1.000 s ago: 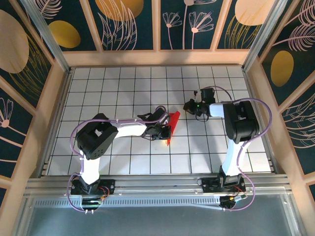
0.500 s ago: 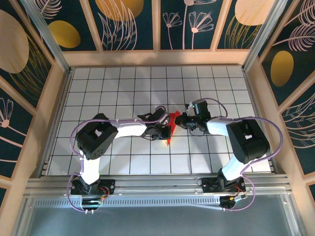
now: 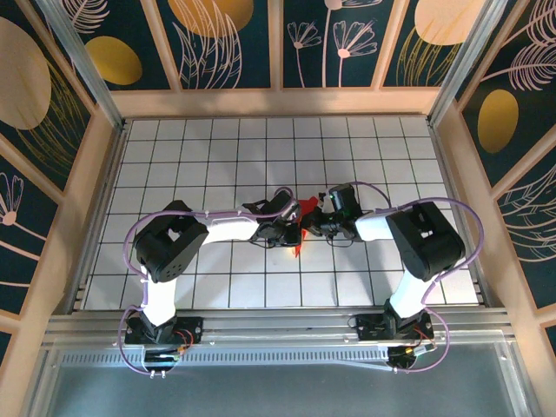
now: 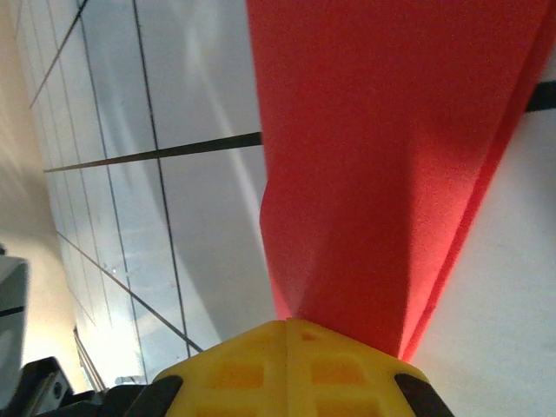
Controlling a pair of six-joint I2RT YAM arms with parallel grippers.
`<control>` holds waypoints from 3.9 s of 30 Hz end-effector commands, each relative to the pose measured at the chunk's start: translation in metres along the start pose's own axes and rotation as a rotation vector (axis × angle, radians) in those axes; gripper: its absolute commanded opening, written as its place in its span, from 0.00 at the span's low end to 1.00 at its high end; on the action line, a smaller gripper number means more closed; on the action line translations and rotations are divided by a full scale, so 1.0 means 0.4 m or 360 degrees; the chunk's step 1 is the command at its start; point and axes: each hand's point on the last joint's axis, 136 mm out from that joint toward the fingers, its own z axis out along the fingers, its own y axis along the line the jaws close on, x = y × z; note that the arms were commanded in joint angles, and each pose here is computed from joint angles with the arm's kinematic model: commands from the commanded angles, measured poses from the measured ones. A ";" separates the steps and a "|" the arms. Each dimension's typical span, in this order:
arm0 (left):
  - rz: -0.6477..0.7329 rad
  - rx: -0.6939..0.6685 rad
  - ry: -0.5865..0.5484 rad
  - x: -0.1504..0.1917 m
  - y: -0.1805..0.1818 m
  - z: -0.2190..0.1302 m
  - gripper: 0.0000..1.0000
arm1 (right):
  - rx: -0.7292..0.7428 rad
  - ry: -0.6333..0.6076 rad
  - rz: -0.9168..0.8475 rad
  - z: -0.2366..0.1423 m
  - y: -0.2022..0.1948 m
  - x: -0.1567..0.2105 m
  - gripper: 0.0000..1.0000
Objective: Fold a paper plane with a square sheet of paper (fold left side to right side)
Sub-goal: Fold the wing for the fifth time at the center of the table.
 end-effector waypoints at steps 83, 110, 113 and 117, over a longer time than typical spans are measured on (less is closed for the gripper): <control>-0.0147 0.0290 0.0253 0.104 0.010 -0.012 0.00 | 0.0291 0.0181 0.0140 0.029 -0.156 0.092 0.00; -0.0119 0.0102 0.0356 0.207 0.088 -0.016 0.00 | 0.0337 0.0192 0.0113 0.028 -0.161 0.087 0.00; -0.0122 0.0145 0.0361 0.216 0.079 -0.027 0.00 | 0.0332 0.0193 0.0117 0.029 -0.159 0.086 0.00; -0.0106 0.0228 0.0320 0.206 0.050 -0.056 0.00 | 0.0327 0.0190 0.0116 0.029 -0.156 0.085 0.00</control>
